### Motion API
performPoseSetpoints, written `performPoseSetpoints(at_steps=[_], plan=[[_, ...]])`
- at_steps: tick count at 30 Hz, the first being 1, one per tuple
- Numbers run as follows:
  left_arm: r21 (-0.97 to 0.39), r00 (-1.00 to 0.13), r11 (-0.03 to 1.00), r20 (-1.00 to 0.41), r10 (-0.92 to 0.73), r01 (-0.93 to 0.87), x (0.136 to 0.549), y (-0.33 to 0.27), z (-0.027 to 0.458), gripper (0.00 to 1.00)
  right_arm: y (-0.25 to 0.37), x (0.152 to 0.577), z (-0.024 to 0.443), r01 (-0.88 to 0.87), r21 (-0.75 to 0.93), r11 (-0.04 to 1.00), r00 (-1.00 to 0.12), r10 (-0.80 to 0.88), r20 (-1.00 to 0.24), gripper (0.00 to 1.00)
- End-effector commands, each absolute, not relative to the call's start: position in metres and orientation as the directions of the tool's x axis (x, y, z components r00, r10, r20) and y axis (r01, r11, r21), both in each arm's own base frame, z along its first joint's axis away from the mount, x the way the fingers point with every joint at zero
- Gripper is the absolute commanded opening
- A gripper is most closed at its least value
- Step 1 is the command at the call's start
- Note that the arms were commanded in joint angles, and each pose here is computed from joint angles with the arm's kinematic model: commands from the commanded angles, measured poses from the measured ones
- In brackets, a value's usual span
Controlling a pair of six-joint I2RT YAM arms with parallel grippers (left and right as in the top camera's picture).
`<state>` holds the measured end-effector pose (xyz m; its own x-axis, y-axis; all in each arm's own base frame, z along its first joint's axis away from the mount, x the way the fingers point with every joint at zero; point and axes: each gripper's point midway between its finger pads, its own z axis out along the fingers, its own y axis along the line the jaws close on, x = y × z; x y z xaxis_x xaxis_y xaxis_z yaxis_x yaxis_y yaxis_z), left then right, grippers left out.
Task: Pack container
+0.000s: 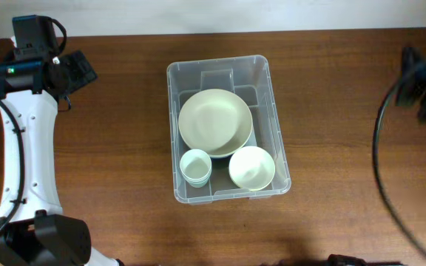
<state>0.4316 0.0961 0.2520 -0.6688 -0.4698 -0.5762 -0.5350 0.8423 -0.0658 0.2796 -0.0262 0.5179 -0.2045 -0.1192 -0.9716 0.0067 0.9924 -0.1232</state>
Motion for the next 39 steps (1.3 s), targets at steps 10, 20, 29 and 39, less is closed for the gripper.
performPoseSetpoints(at_steps=[10,20,29,39], plan=[[-0.057,-0.665,0.834,-0.575,-0.477,-0.549,0.432,0.101,0.249,1.0,-0.018,0.26,0.364,0.027,-0.156,0.987,0.051,-0.157,-0.986,0.99],[-0.057,-0.665,0.834,-0.575,-0.477,-0.549,0.432,0.1,0.249,1.0,-0.006,0.259,0.28,-0.006,-0.179,0.984,0.195,-0.175,-0.965,0.99],[-0.057,-0.665,0.834,-0.575,-0.477,-0.549,0.432,0.101,0.249,1.0,0.002,0.245,0.247,-0.053,-0.167,0.984,0.109,-0.161,-0.981,0.99],[-0.057,-0.665,0.834,-0.575,-0.477,-0.549,0.432,0.1,0.249,1.0,0.003,0.238,0.229,-0.047,-0.175,0.983,0.15,-0.166,-0.975,0.99]])
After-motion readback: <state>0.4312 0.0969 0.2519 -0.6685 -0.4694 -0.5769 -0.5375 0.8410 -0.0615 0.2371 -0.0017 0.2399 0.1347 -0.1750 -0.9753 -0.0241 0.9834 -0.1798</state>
